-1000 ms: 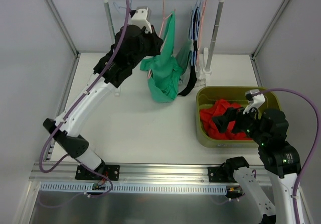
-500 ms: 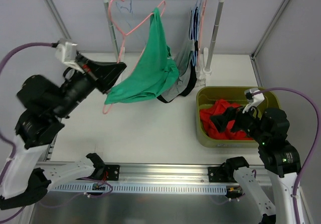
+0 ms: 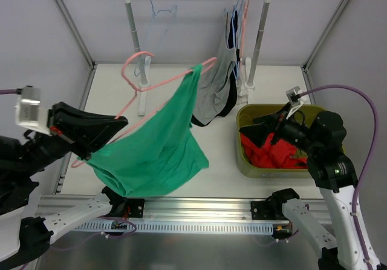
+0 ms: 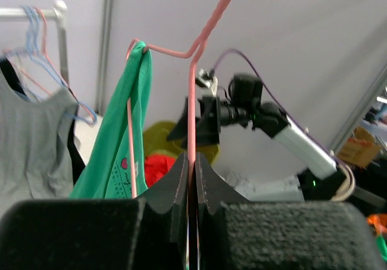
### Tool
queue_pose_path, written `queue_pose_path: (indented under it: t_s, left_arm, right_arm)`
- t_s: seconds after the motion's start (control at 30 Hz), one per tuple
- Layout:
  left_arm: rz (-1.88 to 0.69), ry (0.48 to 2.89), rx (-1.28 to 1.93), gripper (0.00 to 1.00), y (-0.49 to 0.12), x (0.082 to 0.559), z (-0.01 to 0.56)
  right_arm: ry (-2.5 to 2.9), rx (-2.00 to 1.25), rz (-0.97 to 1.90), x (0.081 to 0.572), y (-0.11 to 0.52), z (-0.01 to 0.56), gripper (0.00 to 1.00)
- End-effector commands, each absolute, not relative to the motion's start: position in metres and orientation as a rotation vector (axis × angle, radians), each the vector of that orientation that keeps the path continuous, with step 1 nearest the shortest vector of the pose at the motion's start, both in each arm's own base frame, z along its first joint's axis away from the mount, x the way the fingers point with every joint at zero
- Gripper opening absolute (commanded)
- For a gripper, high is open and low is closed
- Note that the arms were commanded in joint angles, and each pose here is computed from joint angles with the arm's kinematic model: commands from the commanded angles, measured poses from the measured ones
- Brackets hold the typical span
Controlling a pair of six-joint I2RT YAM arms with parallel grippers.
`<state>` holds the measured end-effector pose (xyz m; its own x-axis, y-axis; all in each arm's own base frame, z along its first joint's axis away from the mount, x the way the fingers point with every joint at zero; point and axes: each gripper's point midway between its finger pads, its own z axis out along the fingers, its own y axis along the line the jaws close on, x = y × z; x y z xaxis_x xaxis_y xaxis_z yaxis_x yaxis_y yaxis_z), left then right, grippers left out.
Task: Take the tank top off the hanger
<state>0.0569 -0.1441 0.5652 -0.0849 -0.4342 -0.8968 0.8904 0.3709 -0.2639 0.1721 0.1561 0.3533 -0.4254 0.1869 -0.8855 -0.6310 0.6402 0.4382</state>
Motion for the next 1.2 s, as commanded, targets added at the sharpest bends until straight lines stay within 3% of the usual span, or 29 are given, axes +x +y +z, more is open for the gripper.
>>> queue_pose_path:
  t_s: [0.0, 0.27, 0.47, 0.57, 0.77, 0.8, 0.83, 1.0, 1.17]
  left_arm:
    - [-1.250, 1.372, 0.563, 0.00, -0.184, 0.075, 0.518]
    - [-1.288, 1.543, 0.503, 0.00, -0.215, 0.104, 0.455]
    - [-1.309, 1.606, 0.482, 0.00, -0.223, 0.109, 0.434]
    - [-1.307, 1.608, 0.472, 0.00, -0.223, 0.110, 0.432]
    - [-1.295, 1.621, 0.457, 0.00, -0.223, 0.113, 0.427]
    - [-1.291, 1.621, 0.454, 0.00, -0.222, 0.114, 0.427]
    - [-1.288, 1.623, 0.454, 0.00, -0.223, 0.115, 0.426]
    - [-1.231, 1.644, 0.432, 0.00, -0.220, 0.124, 0.412]
    - [-1.253, 1.700, 0.516, 0.00, -0.231, 0.119, 0.389]
  right_arm:
    - [1.718, -0.450, 1.118, 0.171, 0.190, 0.369, 0.92]
    - [1.752, -0.464, 0.996, 0.199, 0.236, 0.351, 0.80]
    - [1.797, -0.448, 0.943, 0.221, 0.261, 0.336, 0.57]
    - [1.818, -0.419, 0.897, 0.228, 0.261, 0.328, 0.50]
    - [1.840, -0.415, 0.876, 0.231, 0.261, 0.318, 0.20]
    - [1.837, -0.413, 0.876, 0.230, 0.261, 0.318, 0.05]
    - [1.840, -0.408, 0.866, 0.231, 0.259, 0.317, 0.00]
    - [1.835, -0.365, 0.788, 0.234, 0.241, 0.318, 0.00]
    - [1.915, -0.192, 0.552, 0.270, 0.188, 0.305, 0.00]
